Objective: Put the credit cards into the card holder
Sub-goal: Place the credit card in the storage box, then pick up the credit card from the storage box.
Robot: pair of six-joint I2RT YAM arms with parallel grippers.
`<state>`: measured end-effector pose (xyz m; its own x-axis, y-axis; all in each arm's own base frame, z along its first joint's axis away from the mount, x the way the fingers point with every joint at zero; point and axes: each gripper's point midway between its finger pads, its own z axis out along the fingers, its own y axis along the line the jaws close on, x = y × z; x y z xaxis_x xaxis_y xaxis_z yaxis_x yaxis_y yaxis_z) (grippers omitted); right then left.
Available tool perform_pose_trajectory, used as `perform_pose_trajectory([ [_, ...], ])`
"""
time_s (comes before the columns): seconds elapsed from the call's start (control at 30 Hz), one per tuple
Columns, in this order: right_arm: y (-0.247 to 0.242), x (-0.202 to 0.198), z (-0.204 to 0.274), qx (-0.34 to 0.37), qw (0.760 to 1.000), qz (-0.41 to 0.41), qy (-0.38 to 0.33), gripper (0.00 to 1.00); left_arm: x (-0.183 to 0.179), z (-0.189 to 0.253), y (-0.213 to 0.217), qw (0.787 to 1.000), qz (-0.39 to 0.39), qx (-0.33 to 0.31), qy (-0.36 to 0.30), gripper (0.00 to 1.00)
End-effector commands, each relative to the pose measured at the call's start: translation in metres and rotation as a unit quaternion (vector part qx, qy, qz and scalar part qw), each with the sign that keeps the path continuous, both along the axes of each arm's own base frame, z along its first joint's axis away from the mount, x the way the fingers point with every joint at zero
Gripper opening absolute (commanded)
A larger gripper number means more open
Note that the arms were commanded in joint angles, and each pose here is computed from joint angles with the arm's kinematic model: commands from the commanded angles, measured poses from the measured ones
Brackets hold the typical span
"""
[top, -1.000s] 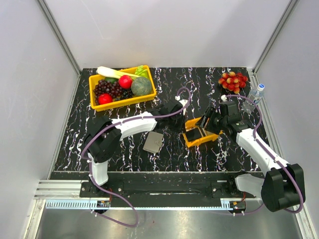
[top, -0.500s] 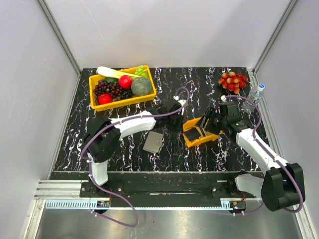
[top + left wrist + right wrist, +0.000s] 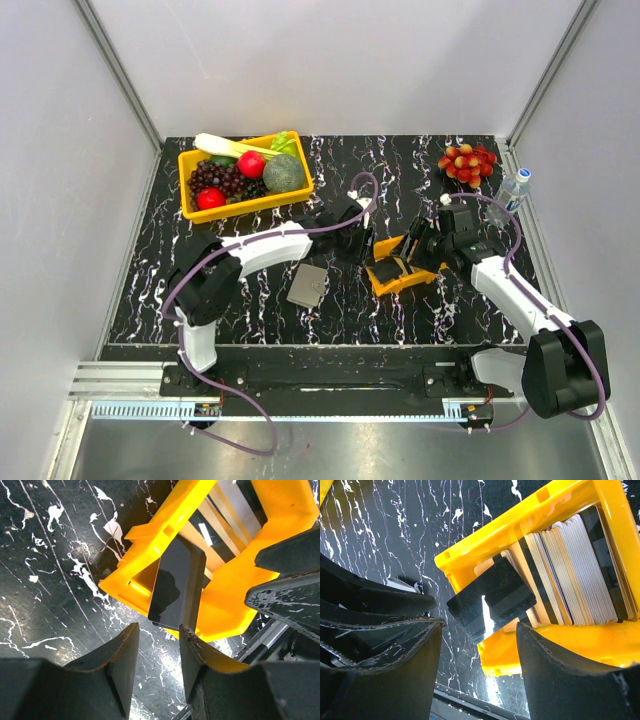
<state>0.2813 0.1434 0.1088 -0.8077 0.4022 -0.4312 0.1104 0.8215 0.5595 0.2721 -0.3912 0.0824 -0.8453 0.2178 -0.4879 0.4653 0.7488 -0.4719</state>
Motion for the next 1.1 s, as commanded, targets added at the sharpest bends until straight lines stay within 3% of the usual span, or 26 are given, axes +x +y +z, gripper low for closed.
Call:
perform_pose_trajectory([
  [0.0, 0.004, 0.006, 0.007, 0.005, 1.0, 0.01, -0.023, 0.67, 0.014, 0.026, -0.023, 0.998, -0.006, -0.053, -0.014, 0.4],
  [0.1, 0.004, 0.005, 0.006, 0.004, 1.0, 0.011, -0.02, 0.67, 0.016, 0.023, -0.025, 0.998, -0.005, -0.055, -0.012, 0.37],
  [0.53, 0.004, 0.004, 0.006, 0.005, 1.0, 0.012, -0.02, 0.67, 0.02, 0.01, -0.023, 0.999, -0.004, -0.041, -0.001, 0.37],
  [0.83, 0.004, 0.005, 0.005, 0.004, 1.0, 0.013, -0.02, 0.67, 0.02, 0.007, -0.025, 0.999, -0.006, -0.041, 0.004, 0.2],
  [1.07, 0.005, 0.006, 0.008, 0.006, 1.0, 0.014, -0.023, 0.67, 0.02, 0.007, -0.023, 0.999, -0.004, -0.037, 0.003, 0.28],
])
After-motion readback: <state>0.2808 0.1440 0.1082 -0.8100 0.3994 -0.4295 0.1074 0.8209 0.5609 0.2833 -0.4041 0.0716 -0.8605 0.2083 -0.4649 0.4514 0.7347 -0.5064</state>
